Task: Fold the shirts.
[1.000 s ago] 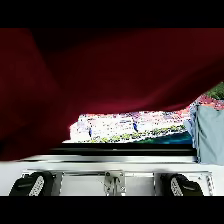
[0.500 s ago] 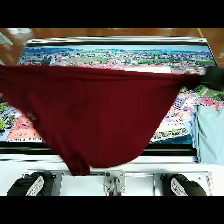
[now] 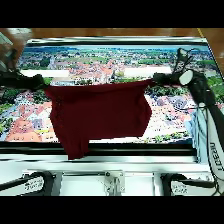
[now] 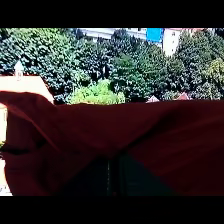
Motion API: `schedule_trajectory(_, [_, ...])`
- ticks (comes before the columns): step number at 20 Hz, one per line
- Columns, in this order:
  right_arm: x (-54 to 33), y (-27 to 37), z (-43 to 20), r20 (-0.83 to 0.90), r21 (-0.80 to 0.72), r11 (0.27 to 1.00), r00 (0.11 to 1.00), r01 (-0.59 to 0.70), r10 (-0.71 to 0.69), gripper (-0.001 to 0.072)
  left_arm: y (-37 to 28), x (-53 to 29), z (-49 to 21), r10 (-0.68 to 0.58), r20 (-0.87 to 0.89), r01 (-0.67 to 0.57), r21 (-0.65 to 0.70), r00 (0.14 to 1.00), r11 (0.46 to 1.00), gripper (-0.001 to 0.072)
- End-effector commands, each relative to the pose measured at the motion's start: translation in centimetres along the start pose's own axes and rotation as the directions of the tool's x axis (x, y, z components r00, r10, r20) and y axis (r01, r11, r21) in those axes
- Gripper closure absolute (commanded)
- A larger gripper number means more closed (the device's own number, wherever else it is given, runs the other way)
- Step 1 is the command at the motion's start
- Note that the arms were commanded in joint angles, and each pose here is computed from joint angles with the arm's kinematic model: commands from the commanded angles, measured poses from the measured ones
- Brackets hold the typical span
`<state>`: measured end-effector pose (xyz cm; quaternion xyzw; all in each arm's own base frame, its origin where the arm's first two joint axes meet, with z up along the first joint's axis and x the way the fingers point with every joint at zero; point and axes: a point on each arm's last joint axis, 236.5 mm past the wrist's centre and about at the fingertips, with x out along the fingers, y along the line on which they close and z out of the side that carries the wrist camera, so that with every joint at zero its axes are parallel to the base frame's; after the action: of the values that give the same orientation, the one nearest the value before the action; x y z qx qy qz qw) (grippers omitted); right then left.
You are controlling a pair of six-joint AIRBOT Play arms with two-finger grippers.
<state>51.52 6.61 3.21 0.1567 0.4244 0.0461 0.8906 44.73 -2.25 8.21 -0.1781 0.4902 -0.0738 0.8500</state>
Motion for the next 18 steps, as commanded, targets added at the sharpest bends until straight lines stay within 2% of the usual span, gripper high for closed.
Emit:
schedule_trajectory(1, [4.3, 0.3, -2.9, -0.069, 0.076, 0.997, 0.998, -0.007, 0.013, 0.0649, 0.0, 6.0, -3.4, -0.038, -0.171, 0.026, -0.070, 0.985, 0.997, 0.0668])
schedule_trajectory(2, [4.7, 0.3, -4.3, -0.121, 0.092, 0.996, 0.993, -0.006, 0.018, 0.0649, -0.1, 7.2, -4.5, -0.041, -0.217, 0.022, -0.092, 0.975, 0.995, 0.0666])
schedule_trajectory(3, [4.8, 0.2, -4.9, -0.146, 0.093, 0.996, 0.989, -0.004, 0.018, 0.0640, -0.2, 8.1, -5.4, -0.045, -0.255, 0.015, -0.116, 0.966, 0.993, 0.0618])
schedule_trajectory(4, [4.5, 0.2, -4.9, -0.149, 0.082, 0.997, 0.989, -0.001, 0.014, 0.0533, -0.2, 8.5, -6.2, -0.047, -0.287, 0.007, -0.138, 0.957, 0.990, 0.0415])
schedule_trajectory(5, [3.7, 0.2, -4.6, -0.156, 0.074, 0.997, 0.988, -0.004, 0.015, 0.0252, 0.0, 8.3, -6.8, -0.047, -0.312, 0.000, -0.151, 0.949, 0.989, 0.0129])
schedule_trajectory(6, [2.6, 0.1, -4.2, -0.165, 0.039, 0.999, 0.986, -0.009, 0.016, 0.0124, 0.6, 7.7, -7.4, -0.040, -0.342, -0.013, -0.150, 0.939, 0.989, 0.0073])
schedule_trajectory(9, [-2.8, -3.6, -4.1, -0.245, -0.165, 0.985, 0.965, 0.049, -0.089, 0.0122, 6.6, 3.1, -12.0, 0.129, -0.542, -0.200, -0.074, 0.830, 0.977, 0.0078])
schedule_trajectory(11, [-6.8, -9.1, -6.3, -0.358, -0.191, 0.967, 0.906, 0.168, -0.228, 0.0122, 8.7, 0.7, -14.6, 0.136, -0.579, -0.248, -0.118, 0.804, 0.962, 0.0077])
schedule_trajectory(12, [-8.0, -11.2, -8.1, -0.428, -0.154, 0.971, 0.873, 0.183, -0.232, 0.0122, 9.1, 0.3, -16.0, 0.114, -0.564, -0.246, -0.164, 0.818, 0.955, 0.0061])
schedule_trajectory(13, [-8.6, -12.1, -10.2, -0.496, -0.092, 0.983, 0.849, 0.158, -0.183, 0.0122, 9.2, 0.3, -17.6, 0.088, -0.547, -0.233, -0.202, 0.832, 0.951, 0.0018])
schedule_trajectory(15, [-8.4, -11.0, -13.9, -0.558, 0.124, 0.992, 0.828, 0.027, 0.048, 0.0120, 8.4, 1.3, -21.4, -0.009, -0.512, -0.161, -0.286, 0.859, 0.944, 0.0018])
schedule_trajectory(16, [-8.1, -9.8, -14.9, -0.542, 0.245, 0.969, 0.823, -0.038, 0.169, 0.0119, 7.7, 1.9, -23.2, -0.066, -0.497, -0.110, -0.317, 0.865, 0.942, 0.0019])
schedule_trajectory(18, [-7.1, -8.2, -16.1, -0.491, 0.375, 0.921, 0.819, -0.109, 0.297, 0.0118, 7.1, 3.4, -25.4, -0.124, -0.481, -0.071, -0.369, 0.868, 0.927, 0.0019])
